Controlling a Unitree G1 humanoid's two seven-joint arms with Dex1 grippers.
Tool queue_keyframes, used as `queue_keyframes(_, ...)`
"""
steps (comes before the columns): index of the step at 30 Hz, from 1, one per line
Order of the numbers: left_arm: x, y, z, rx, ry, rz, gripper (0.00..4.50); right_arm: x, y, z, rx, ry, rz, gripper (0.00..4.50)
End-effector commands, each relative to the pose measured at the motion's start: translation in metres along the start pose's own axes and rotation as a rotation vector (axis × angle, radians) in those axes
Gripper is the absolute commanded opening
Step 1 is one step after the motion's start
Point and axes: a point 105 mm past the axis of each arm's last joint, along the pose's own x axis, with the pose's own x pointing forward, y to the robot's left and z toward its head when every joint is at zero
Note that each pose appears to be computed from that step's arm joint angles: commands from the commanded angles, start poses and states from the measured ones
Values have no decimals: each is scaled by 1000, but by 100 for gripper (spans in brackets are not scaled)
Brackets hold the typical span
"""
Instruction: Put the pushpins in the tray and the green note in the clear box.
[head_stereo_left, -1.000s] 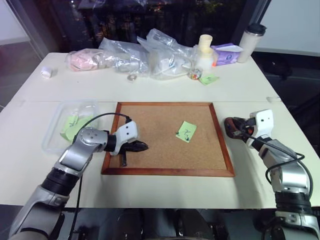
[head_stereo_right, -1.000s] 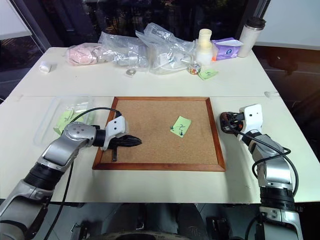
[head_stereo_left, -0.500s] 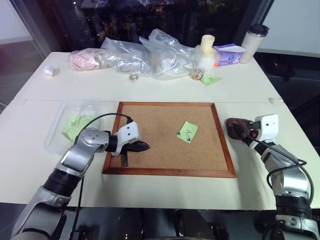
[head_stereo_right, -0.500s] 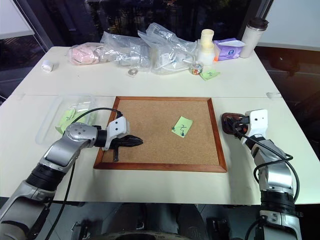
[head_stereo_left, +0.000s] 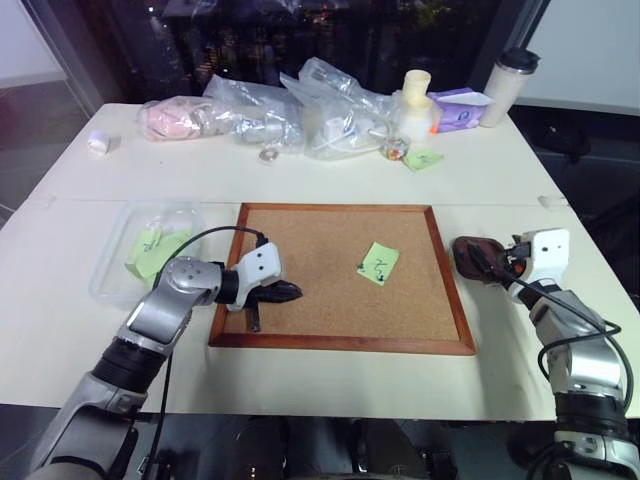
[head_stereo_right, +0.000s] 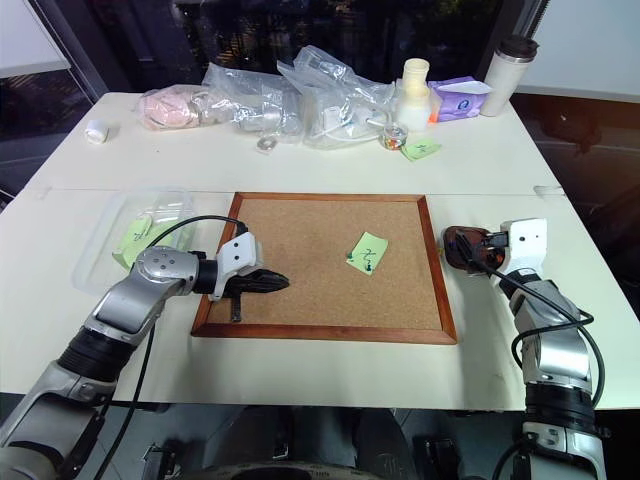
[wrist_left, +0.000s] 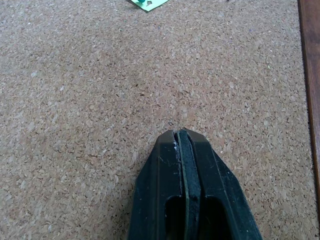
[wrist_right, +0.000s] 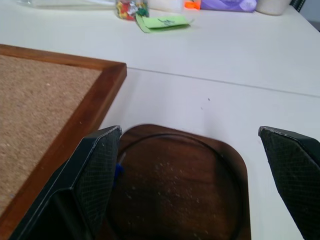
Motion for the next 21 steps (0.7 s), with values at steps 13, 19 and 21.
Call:
queue_keyframes(13,-16,2,-27,-19,120,-16,0,-36,88,34,-14,-38,431,448)
queue_keyframes(19,-16,-2,-30,-26,127,-15,0,-38,133,35,-12,-71,504,448)
queue_keyframes(21,-14,-5,-31,-28,130,-22,0,-36,146,31,-32,-64,538,448)
